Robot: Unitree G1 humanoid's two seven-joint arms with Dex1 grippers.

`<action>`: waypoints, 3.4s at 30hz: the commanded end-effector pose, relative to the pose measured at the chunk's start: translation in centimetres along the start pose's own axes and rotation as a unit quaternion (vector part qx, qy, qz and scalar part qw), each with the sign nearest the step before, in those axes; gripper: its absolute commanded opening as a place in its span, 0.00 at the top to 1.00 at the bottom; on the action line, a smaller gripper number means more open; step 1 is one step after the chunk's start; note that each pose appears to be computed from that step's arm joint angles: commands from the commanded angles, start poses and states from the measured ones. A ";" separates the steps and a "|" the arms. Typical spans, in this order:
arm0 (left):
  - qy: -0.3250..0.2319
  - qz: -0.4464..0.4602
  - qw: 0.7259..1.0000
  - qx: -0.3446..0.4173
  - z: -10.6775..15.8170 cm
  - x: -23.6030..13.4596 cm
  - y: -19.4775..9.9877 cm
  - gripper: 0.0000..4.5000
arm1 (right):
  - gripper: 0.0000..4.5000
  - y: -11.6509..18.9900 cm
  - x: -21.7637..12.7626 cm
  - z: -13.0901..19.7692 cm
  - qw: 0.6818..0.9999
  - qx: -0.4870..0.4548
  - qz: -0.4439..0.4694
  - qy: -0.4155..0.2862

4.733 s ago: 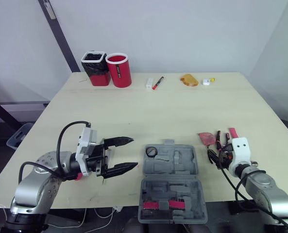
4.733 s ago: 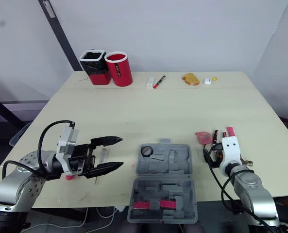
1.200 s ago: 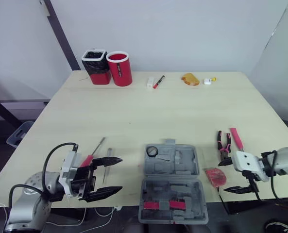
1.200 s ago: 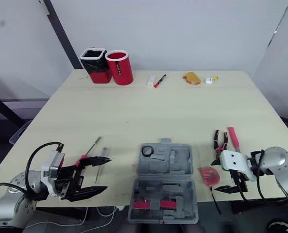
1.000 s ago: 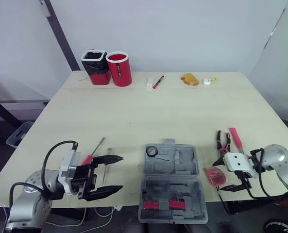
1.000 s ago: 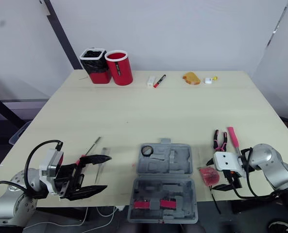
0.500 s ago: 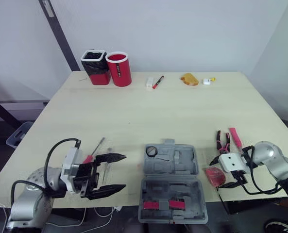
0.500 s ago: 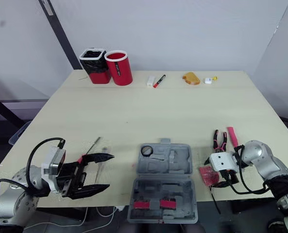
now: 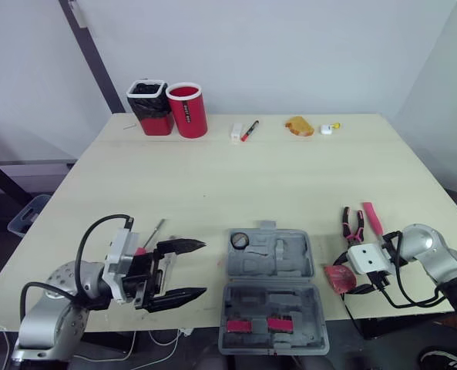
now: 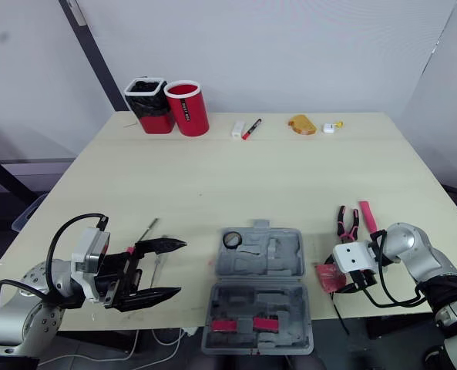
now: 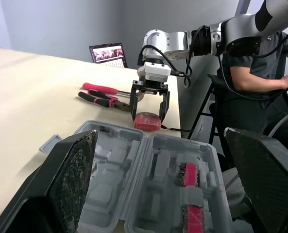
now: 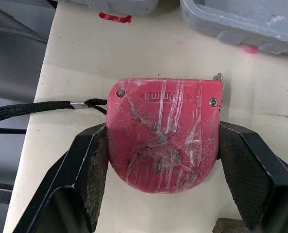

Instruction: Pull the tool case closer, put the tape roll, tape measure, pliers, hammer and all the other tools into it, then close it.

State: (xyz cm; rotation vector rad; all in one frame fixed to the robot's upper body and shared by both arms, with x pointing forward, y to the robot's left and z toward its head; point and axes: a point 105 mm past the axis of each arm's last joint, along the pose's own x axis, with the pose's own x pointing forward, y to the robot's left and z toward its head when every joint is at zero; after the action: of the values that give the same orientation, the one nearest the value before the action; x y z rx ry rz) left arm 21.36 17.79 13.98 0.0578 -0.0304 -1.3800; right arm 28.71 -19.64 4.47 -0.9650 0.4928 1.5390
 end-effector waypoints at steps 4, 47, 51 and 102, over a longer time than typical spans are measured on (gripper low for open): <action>-0.012 0.022 1.000 0.009 0.7 0.0 0.1 0.00 | 0.37 -2.9 -3.8 6.4 0.999 0.020 -0.040 -0.002; -0.011 0.079 0.997 0.009 -1.1 -1.9 1.1 0.00 | 0.37 -8.8 4.0 11.0 0.968 0.125 -0.050 0.212; -0.009 0.079 0.997 0.007 -1.3 -2.1 1.1 0.00 | 0.37 -9.0 4.4 10.7 0.968 0.122 -0.054 0.215; -0.012 0.062 0.998 0.003 -1.3 -1.2 1.8 0.00 | 0.63 -6.1 3.6 6.1 0.935 0.204 -0.232 -0.175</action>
State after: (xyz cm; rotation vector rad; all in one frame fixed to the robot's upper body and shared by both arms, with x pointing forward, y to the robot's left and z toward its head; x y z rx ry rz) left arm 22.92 19.31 12.52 0.0273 -0.0426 -1.2560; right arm 32.80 -11.49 6.06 -0.4172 0.3133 1.0918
